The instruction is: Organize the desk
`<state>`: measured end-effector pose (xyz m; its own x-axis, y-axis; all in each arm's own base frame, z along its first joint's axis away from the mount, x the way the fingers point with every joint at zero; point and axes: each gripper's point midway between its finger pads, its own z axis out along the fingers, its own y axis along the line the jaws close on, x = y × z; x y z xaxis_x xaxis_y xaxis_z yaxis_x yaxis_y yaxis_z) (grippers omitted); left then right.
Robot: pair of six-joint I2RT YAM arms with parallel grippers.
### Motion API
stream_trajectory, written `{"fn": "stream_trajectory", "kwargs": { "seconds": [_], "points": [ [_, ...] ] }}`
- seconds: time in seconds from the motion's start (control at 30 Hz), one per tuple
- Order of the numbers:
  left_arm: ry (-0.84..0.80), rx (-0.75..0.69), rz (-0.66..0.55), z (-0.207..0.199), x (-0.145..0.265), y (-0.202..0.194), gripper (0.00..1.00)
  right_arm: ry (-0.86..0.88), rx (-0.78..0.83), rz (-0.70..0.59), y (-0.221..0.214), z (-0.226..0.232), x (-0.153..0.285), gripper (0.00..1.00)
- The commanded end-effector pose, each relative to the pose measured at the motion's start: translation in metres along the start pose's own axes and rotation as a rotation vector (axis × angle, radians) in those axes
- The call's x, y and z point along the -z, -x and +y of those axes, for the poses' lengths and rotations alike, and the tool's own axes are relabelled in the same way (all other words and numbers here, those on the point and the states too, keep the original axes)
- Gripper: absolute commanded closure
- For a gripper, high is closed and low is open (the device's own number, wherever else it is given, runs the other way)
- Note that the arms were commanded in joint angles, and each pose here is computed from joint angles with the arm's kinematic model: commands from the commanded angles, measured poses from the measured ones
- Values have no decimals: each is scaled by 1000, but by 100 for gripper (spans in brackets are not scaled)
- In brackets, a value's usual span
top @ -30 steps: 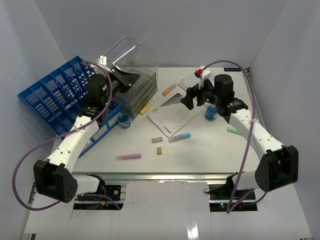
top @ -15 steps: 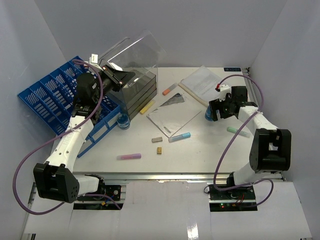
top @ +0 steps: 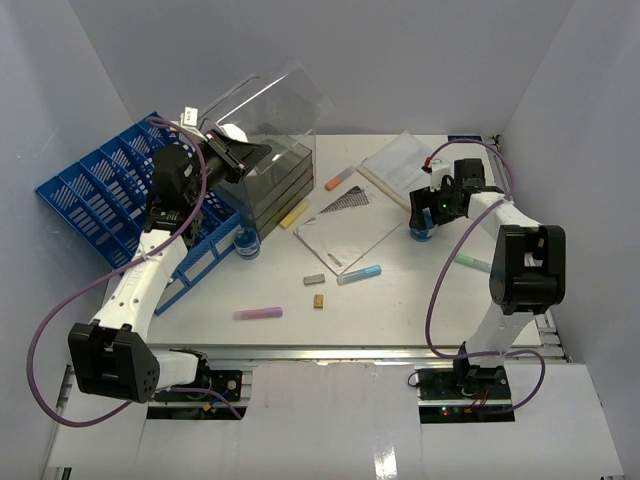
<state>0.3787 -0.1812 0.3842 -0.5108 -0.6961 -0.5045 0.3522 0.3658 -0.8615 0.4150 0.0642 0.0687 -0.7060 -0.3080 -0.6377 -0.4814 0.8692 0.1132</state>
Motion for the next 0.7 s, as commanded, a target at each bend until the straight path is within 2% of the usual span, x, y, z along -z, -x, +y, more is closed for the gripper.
{"fn": "stream_trajectory", "kwargs": {
  "seconds": [0.0,0.1,0.17,0.2,0.27,0.37,0.53,0.67],
  "points": [
    [-27,9,20,-7,2,-2,100,15,17,-27,14,-4,-6,10],
    [-32,9,23,-7,2,-2,100,11,42,-31,14,-5,-5,36],
    [-42,11,24,-9,2,-2,100,2,72,-59,18,-4,1,59],
    [-44,14,26,-9,2,-2,100,1,79,-73,19,-3,3,66],
    [-49,19,26,-10,2,-2,100,15,101,-117,29,4,11,76],
    [-66,20,13,-15,5,-1,100,124,196,-235,64,43,33,81],
    [-86,38,-4,-22,7,2,100,351,515,-432,123,146,59,88],
    [-97,62,-28,-27,8,7,100,395,726,-620,176,217,59,92]
  ]
}}
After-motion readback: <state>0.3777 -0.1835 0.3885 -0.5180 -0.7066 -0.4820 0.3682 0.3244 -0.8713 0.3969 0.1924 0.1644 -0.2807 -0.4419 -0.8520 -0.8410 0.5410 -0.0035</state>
